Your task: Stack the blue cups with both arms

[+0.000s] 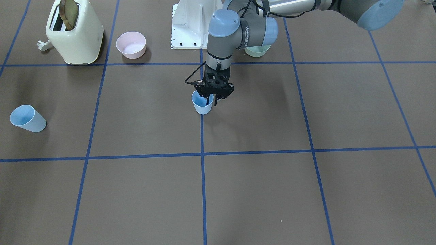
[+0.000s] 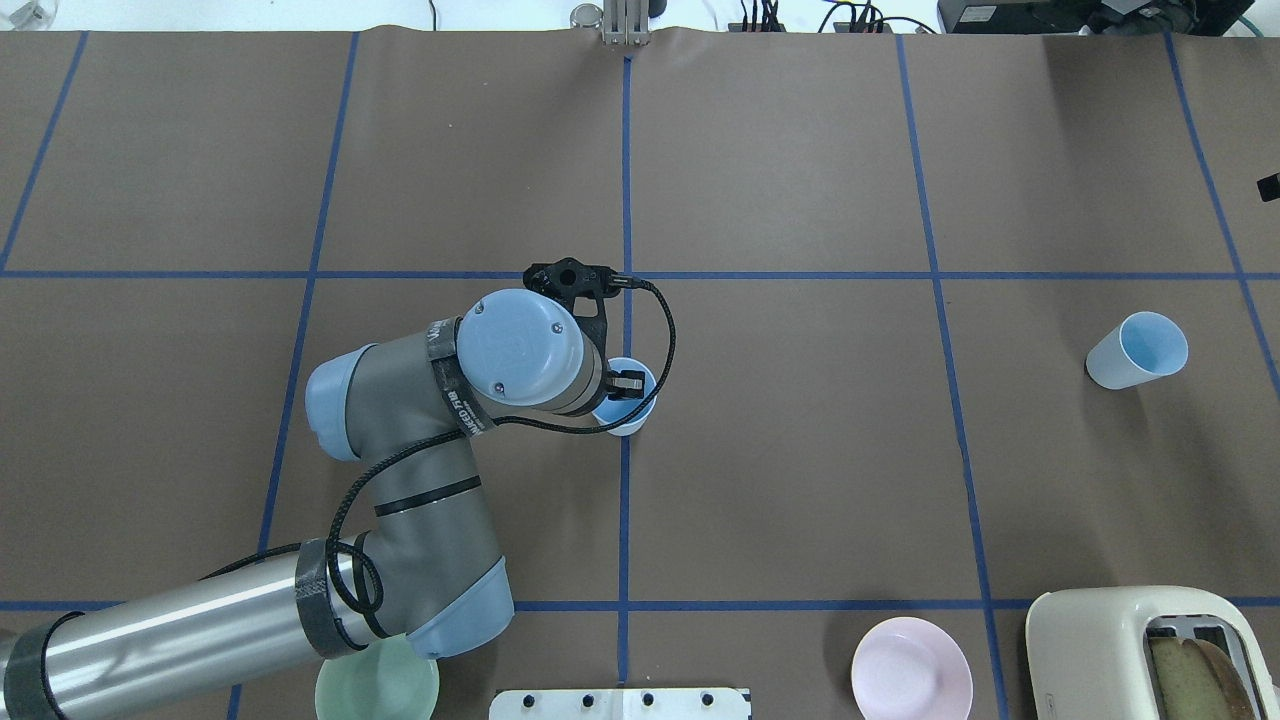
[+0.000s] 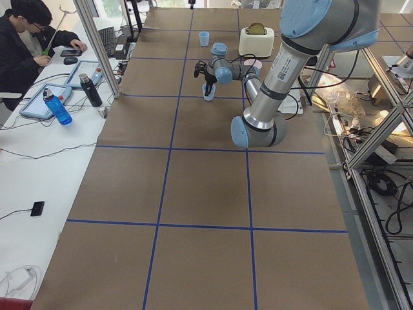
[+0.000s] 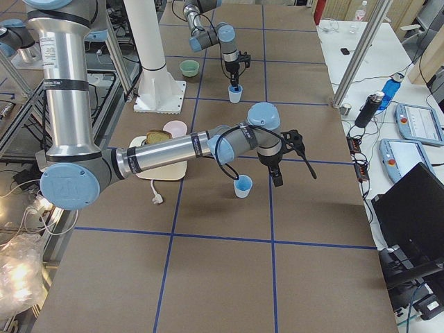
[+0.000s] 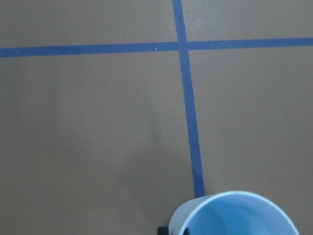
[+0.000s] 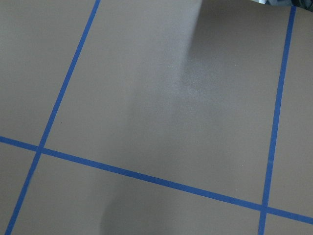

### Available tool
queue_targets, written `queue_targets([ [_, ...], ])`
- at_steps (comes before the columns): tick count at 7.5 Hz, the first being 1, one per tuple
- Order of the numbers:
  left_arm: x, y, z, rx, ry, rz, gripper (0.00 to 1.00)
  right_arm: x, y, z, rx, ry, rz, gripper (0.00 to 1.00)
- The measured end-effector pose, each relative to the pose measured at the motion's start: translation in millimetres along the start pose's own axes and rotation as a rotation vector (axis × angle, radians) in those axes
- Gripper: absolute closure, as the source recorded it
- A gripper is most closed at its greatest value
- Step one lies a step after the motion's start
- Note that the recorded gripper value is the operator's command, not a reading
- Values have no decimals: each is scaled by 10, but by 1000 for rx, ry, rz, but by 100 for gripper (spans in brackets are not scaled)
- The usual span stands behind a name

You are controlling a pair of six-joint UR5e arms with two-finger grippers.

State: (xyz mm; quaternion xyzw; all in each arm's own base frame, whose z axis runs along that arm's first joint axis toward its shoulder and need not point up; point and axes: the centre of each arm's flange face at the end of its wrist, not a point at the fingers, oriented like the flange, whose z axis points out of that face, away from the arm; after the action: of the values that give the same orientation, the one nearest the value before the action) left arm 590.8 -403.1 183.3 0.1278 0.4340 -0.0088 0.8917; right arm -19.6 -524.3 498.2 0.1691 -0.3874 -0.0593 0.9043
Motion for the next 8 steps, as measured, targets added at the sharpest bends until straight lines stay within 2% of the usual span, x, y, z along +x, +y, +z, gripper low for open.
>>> queue_targets([
  [2, -81, -145, -226, 21, 23, 19, 1, 1, 3, 1, 0, 0, 0, 0],
  [4, -761, -538, -545, 13, 17, 113, 1, 25, 44, 15, -5, 1, 3, 0],
  [6, -1965, -1125, -1027, -50, -11, 178, 1, 51, 102, 30, -9, 1, 3, 0],
  [8, -3564, -1681, -1626, -82, -76, 238, 1, 112, 282, 99, -19, -6, 2, 0],
])
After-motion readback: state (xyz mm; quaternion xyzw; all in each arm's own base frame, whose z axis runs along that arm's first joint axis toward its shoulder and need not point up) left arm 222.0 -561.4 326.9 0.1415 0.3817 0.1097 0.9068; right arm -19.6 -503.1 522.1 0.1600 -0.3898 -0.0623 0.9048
